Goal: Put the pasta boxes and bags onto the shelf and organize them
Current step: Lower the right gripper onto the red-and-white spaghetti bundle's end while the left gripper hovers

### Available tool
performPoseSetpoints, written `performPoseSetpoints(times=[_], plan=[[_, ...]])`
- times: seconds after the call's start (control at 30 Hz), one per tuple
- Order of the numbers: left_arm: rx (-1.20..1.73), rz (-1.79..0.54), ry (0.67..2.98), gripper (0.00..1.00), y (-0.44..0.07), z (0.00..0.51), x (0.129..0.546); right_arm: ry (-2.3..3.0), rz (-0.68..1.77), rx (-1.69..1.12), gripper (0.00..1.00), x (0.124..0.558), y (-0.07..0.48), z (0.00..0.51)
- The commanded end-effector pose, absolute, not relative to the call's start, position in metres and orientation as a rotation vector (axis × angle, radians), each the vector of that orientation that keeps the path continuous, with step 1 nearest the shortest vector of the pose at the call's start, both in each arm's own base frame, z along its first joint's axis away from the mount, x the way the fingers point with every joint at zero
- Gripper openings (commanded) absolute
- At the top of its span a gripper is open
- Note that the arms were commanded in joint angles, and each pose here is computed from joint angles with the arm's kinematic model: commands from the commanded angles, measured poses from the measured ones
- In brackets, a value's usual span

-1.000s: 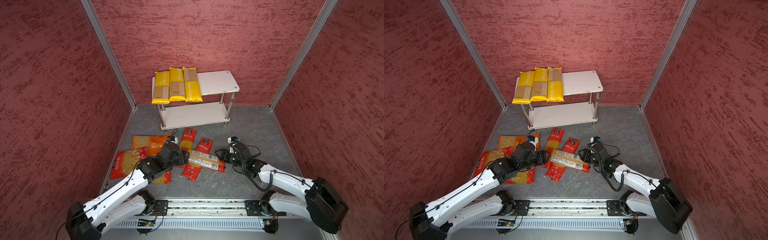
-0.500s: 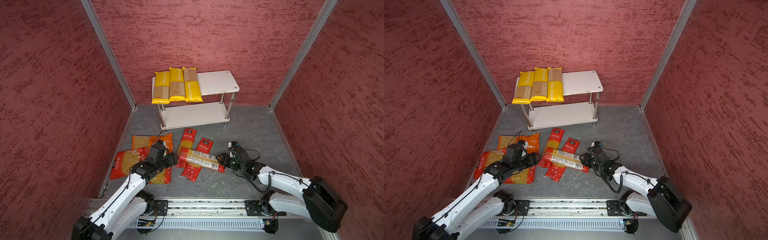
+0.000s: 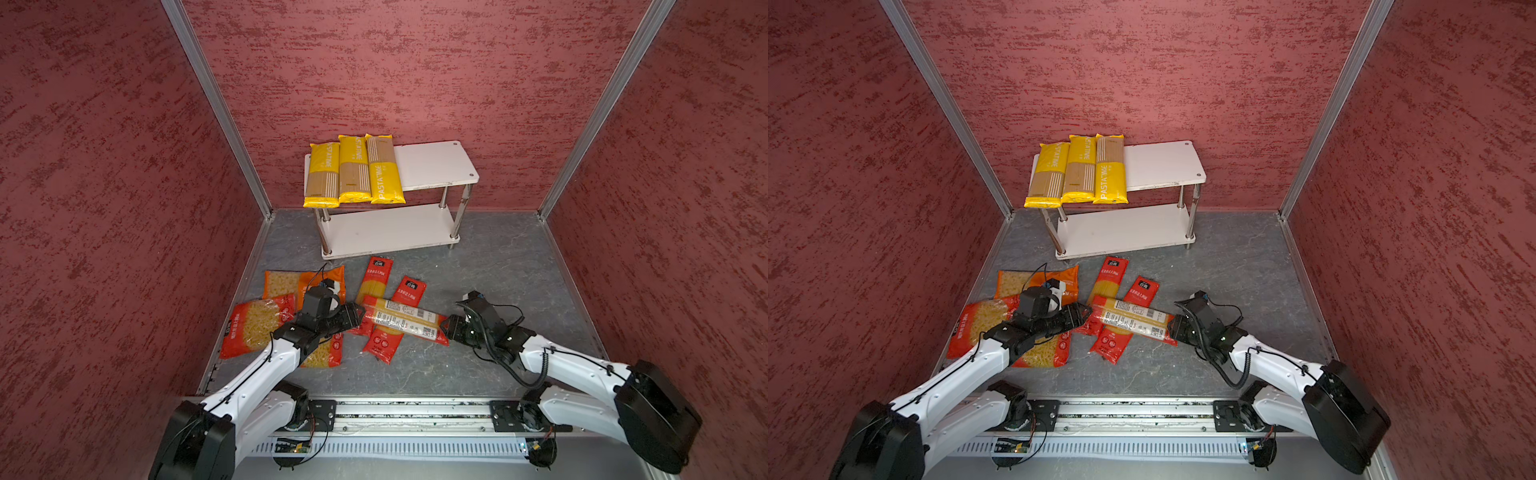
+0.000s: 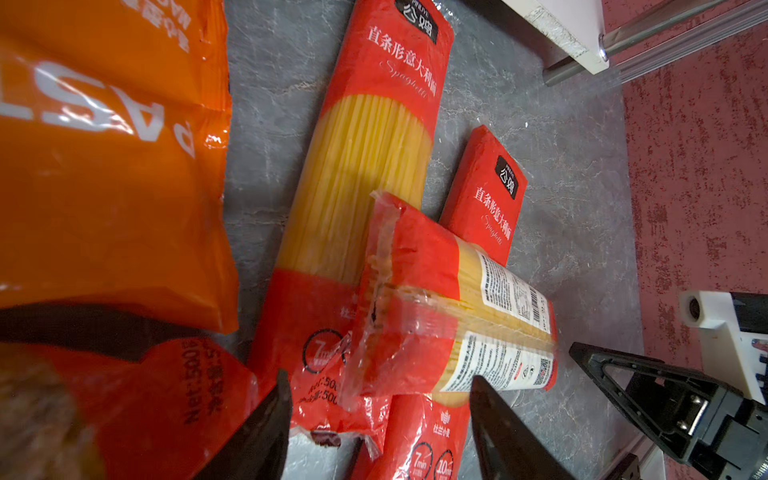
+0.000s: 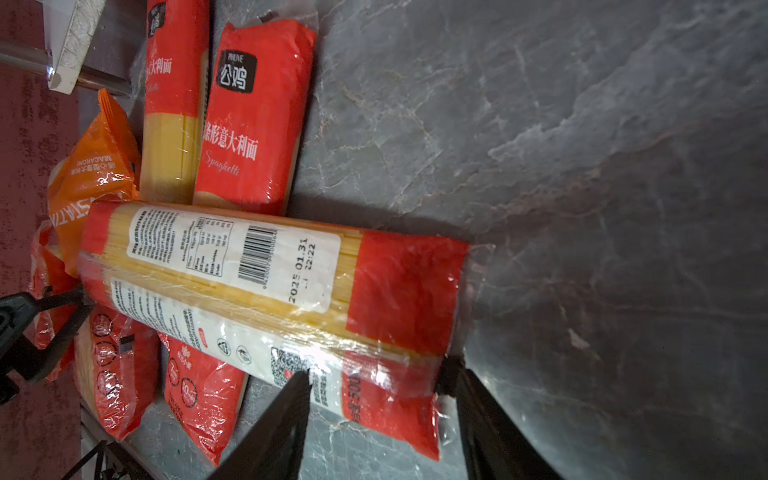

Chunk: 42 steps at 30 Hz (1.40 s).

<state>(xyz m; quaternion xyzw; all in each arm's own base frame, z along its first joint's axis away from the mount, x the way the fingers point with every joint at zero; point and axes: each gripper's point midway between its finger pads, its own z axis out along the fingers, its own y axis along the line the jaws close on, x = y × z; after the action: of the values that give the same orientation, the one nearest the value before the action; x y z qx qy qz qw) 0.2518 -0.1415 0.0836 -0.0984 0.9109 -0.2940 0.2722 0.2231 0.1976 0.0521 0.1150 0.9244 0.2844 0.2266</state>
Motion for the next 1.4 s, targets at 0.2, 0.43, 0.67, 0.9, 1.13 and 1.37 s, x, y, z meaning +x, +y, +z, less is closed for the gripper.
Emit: performPoseSetpoints(times=[0.2, 0.43, 0.67, 0.9, 1.13, 1.37], plan=[[-0.159, -0.868, 2.437, 0.64, -0.182, 0.096, 0.271, 2.538, 0.832, 0.271, 0.59, 0.239, 0.22, 0.043], [-0.026, -0.879, 2.461, 0.63, -0.213, 0.113, 0.269, 2.523, 0.741, 0.19, 0.61, 0.257, 0.219, 0.05], [-0.022, -0.79, 2.516, 0.65, -0.196, 0.111, 0.252, 2.466, 0.701, 0.193, 0.64, 0.268, 0.202, 0.067], [-0.03, -0.747, 2.5, 0.66, -0.18, 0.124, 0.242, 2.495, 0.708, 0.329, 0.64, 0.254, 0.189, 0.068], [0.013, -0.724, 2.442, 0.67, -0.185, 0.137, 0.261, 2.486, 0.705, 0.356, 0.64, 0.234, 0.207, 0.087], [0.024, -0.719, 2.426, 0.66, -0.191, 0.125, 0.286, 2.439, 0.959, 0.428, 0.64, 0.21, 0.254, 0.098]])
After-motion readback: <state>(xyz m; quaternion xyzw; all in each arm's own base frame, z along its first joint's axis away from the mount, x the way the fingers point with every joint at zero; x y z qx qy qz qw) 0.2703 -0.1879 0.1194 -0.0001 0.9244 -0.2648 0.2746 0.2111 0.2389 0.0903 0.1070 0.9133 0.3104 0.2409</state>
